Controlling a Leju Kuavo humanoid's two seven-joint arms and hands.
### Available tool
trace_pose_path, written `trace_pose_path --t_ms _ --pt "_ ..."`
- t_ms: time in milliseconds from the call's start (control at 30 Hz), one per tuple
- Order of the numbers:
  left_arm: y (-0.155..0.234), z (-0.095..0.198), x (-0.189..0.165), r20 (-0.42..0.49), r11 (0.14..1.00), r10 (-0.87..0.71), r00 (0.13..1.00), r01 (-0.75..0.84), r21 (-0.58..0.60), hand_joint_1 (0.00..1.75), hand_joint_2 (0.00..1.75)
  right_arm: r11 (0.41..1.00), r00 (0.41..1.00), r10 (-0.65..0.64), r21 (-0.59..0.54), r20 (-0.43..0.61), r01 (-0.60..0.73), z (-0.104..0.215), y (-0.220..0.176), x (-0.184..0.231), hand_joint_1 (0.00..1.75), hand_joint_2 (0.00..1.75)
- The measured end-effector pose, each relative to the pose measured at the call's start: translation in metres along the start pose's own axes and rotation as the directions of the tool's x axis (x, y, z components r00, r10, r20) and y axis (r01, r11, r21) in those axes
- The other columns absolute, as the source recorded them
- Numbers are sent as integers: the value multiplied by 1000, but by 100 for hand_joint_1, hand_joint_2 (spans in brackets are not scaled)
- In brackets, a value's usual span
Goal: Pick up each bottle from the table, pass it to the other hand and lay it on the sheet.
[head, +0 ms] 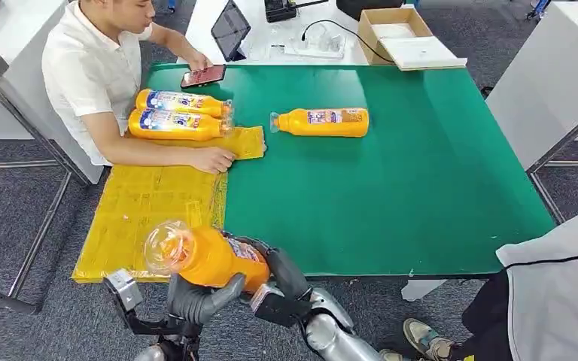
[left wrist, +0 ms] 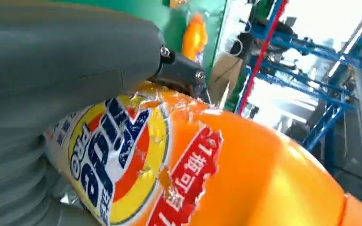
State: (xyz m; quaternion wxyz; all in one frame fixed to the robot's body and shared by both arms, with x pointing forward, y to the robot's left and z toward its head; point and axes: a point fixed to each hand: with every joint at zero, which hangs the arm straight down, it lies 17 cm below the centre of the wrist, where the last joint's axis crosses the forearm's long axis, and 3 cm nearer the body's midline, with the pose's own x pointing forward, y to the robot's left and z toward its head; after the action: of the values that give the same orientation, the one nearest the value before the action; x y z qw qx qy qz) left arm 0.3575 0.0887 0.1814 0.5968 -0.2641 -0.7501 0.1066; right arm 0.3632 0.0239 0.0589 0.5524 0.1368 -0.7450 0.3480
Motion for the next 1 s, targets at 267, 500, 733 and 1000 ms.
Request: trace_pose_path --t_ms 267,500,733,1000 --pt "7 -6 -5 -19 999 -25 1000 26 28 175 175 987 986 157 -28 62 -155 4 4 6 0 175" --pt "42 -13 -2 0 955 -279 960 277 106 175 175 953 947 302 -27 114 -301 14 2 7 0 175" --pt "81 -53 46 108 728 -683 722 661 185 175 175 899 894 436 -18 106 -437 33 3 1 0 175" --pt "98 -106 46 87 347 -937 338 929 127 175 175 888 880 458 -27 125 -458 41 -2 8 0 175"
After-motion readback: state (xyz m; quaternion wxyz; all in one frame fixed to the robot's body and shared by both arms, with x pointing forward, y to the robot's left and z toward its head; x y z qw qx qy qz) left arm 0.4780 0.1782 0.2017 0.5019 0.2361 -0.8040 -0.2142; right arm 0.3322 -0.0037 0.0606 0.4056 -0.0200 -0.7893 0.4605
